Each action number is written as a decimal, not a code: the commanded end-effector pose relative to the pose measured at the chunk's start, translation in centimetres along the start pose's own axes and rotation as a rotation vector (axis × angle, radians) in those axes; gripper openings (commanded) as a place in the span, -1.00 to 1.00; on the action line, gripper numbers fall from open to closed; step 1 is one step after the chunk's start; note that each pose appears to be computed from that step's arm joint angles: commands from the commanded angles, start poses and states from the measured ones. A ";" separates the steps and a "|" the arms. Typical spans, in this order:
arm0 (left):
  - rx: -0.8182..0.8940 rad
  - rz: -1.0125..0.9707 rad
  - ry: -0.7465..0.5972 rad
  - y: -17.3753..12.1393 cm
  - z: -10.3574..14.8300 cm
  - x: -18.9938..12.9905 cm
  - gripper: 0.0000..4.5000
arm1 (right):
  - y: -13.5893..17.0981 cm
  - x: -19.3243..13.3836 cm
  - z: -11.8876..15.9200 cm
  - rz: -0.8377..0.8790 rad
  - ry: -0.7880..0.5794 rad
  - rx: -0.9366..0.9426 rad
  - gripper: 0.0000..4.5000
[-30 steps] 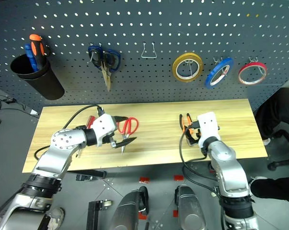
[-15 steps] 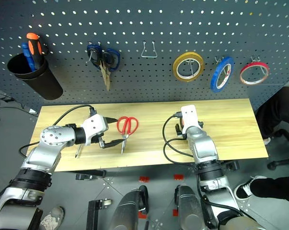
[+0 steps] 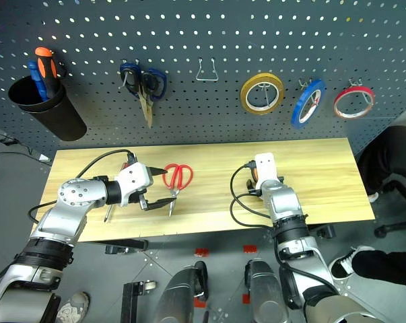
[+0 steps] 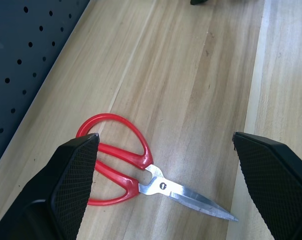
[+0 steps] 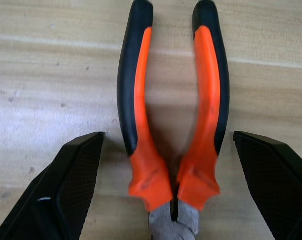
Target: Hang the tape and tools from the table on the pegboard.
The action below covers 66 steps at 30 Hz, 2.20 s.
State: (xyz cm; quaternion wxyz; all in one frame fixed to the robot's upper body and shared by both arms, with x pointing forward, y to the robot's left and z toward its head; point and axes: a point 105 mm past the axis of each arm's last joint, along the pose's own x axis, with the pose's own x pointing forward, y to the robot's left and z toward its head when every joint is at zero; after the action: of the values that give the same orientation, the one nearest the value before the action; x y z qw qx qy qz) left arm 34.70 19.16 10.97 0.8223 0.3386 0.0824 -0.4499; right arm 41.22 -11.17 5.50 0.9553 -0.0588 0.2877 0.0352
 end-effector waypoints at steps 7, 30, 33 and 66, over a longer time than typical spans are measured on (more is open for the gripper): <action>-0.049 0.017 -0.078 -0.3 1.0 -0.5 1.00 | -0.8 0.3 0.4 -0.018 -0.023 -0.049 0.21; -0.280 0.514 -0.502 2.2 11.0 -6.1 1.00 | 8.0 -21.7 20.8 0.208 -1.277 -0.078 0.21; -0.254 0.545 -0.494 3.0 12.4 -5.6 1.00 | 8.7 -22.1 22.9 0.221 -1.350 -0.075 0.21; -0.269 0.584 -0.529 4.5 15.0 -2.7 1.00 | 9.2 -14.0 24.5 0.087 -1.366 -0.212 0.21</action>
State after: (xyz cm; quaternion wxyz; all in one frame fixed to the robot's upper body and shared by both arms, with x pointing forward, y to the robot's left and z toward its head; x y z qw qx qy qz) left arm 34.54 13.23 25.16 0.9476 0.1046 -0.1560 -0.2583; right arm 42.17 1.14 32.12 0.9101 -0.1151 -0.3720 0.1418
